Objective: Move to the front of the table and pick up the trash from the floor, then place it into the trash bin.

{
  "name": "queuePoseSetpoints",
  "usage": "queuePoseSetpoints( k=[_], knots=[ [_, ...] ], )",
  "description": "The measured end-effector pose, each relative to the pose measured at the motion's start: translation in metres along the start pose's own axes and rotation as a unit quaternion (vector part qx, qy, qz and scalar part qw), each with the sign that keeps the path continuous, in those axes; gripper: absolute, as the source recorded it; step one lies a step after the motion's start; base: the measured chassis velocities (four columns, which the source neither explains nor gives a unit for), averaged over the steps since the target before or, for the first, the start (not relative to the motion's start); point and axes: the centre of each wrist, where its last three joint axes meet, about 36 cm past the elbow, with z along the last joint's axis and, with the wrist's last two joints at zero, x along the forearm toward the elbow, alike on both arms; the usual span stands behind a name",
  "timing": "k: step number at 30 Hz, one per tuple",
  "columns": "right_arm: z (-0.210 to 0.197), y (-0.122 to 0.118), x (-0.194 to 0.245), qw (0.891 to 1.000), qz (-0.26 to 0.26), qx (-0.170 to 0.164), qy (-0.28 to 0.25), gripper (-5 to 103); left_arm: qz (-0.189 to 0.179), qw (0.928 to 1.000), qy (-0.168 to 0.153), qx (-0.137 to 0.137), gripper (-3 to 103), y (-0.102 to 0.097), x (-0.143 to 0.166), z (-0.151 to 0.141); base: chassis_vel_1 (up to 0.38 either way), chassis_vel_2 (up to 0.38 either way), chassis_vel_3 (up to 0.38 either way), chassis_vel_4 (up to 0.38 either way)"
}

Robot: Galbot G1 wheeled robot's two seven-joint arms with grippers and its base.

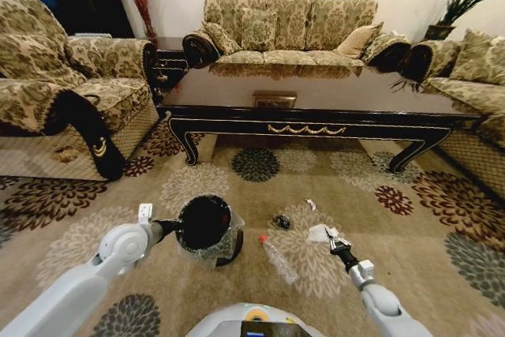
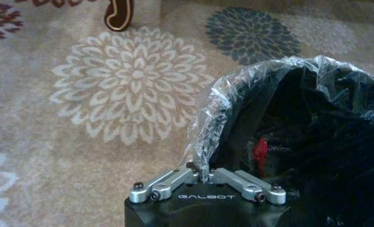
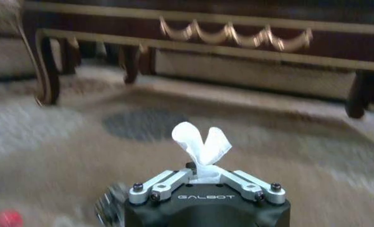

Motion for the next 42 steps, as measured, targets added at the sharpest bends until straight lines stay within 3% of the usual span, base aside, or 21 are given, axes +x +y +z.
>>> queuePoseSetpoints(
  k=[2,7,10,14,18,21,33,38,40,42],
  knots=[
    [-0.038,0.013,0.003,0.999,-0.015,-0.006,-0.033,0,0.003,1.0,0.003,-0.004,0,-0.003,-0.003,0.0,0.0,0.0,0.0,0.0],
    [-0.088,0.033,0.009,0.996,-0.036,-0.013,-0.075,0,0.008,0.9999,0.008,-0.009,0,-0.008,-0.006,0.0,0.0,0.0,0.0,0.0],
    [-0.138,0.06,0.018,0.991,-0.066,-0.018,-0.119,0,0.018,0.9997,0.017,-0.006,0,-0.018,-0.008,-0.001,0.0,0.0,0.0,0.0],
    [-0.172,0.081,0.028,0.984,-0.092,-0.023,-0.148,0,0.034,0.9992,0.022,-0.009,0,-0.031,-0.005,-0.006,0.0,0.0,0.0,0.0],
    [-0.181,0.087,0.031,0.979,-0.112,0.001,-0.173,0,0.044,0.9985,0.028,-0.013,0,-0.038,-0.005,-0.011,0.0,0.0,0.0,0.0],
    [-0.184,0.092,0.036,0.969,-0.148,0.042,-0.192,0,0.059,0.9972,0.038,-0.025,0,-0.05,-0.005,-0.019,0.0,0.0,0.0,0.0],
    [-0.197,0.105,0.052,0.954,-0.219,0.055,-0.197,0,0.09,0.991,0.063,-0.077,0,-0.102,-0.024,-0.047,0.0,0.0,0.0,0.0],
    [-0.196,0.106,0.056,0.947,-0.237,0.08,-0.202,0,0.099,0.9876,0.078,-0.094,0,-0.123,-0.03,-0.046,0.0,0.0,0.0,0.0],
    [-0.193,0.106,0.055,0.938,-0.254,0.111,-0.206,0,0.105,0.985,0.09,-0.103,0,-0.137,-0.032,-0.046,0.0,0.0,0.0,0.0],
    [-0.192,0.106,0.055,0.936,-0.259,0.118,-0.207,0,0.107,0.9841,0.093,-0.106,0,-0.142,-0.032,-0.045,0.0,0.0,0.0,0.0]
  ],
)
